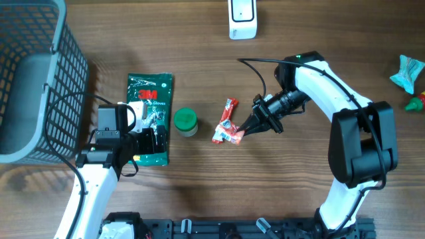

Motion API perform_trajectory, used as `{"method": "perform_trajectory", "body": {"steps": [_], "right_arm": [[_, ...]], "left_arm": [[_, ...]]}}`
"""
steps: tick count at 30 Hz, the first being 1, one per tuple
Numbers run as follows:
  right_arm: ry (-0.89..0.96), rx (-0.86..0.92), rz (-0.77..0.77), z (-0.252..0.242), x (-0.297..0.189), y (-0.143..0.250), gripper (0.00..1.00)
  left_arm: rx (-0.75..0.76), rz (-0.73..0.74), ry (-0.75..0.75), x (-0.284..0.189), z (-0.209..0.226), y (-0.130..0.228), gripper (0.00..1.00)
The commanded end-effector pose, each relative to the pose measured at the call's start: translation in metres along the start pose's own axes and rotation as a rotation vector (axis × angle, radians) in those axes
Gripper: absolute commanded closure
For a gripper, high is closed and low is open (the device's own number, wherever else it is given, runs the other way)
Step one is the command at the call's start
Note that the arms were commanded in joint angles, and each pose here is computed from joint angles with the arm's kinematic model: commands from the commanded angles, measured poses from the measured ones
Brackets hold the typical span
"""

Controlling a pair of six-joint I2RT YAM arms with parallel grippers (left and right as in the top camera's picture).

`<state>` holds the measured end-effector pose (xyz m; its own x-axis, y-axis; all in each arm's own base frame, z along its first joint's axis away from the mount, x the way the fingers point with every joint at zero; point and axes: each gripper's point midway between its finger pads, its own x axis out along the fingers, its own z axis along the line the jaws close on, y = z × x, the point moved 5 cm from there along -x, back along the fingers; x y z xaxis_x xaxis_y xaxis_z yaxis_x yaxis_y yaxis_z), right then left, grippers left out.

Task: Scan the item barcode
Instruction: 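Lift the packet and move it right of the snack stick, then carry the packet up to the white scanner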

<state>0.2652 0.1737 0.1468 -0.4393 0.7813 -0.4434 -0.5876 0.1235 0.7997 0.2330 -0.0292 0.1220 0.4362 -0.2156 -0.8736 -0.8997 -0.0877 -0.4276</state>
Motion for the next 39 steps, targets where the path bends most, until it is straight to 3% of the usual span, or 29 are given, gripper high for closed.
{"method": "perform_trajectory", "body": {"steps": [1,21,32,35,39], "right_arm": [[0.037,-0.015,-0.017,-0.005,-0.001,0.002,0.96],[0.061,-0.014,-0.031,-0.008,-0.001,0.001,0.96],[0.058,-0.382,-0.268,0.015,-0.009,-0.048,0.96],[0.063,-0.425,-0.263,0.014,-0.014,-0.036,0.96],[0.068,-0.555,-0.333,0.019,-0.033,0.008,0.96]], "left_arm": [[-0.016,-0.003,-0.005,0.0,0.002,-0.001,0.0],[-0.016,-0.004,-0.005,0.0,0.002,-0.001,0.0],[-0.016,-0.004,-0.005,0.0,0.002,-0.001,0.0],[-0.016,-0.003,-0.005,0.0,0.002,-0.001,0.0],[-0.015,-0.004,-0.005,0.0,0.002,-0.001,0.0]]}}
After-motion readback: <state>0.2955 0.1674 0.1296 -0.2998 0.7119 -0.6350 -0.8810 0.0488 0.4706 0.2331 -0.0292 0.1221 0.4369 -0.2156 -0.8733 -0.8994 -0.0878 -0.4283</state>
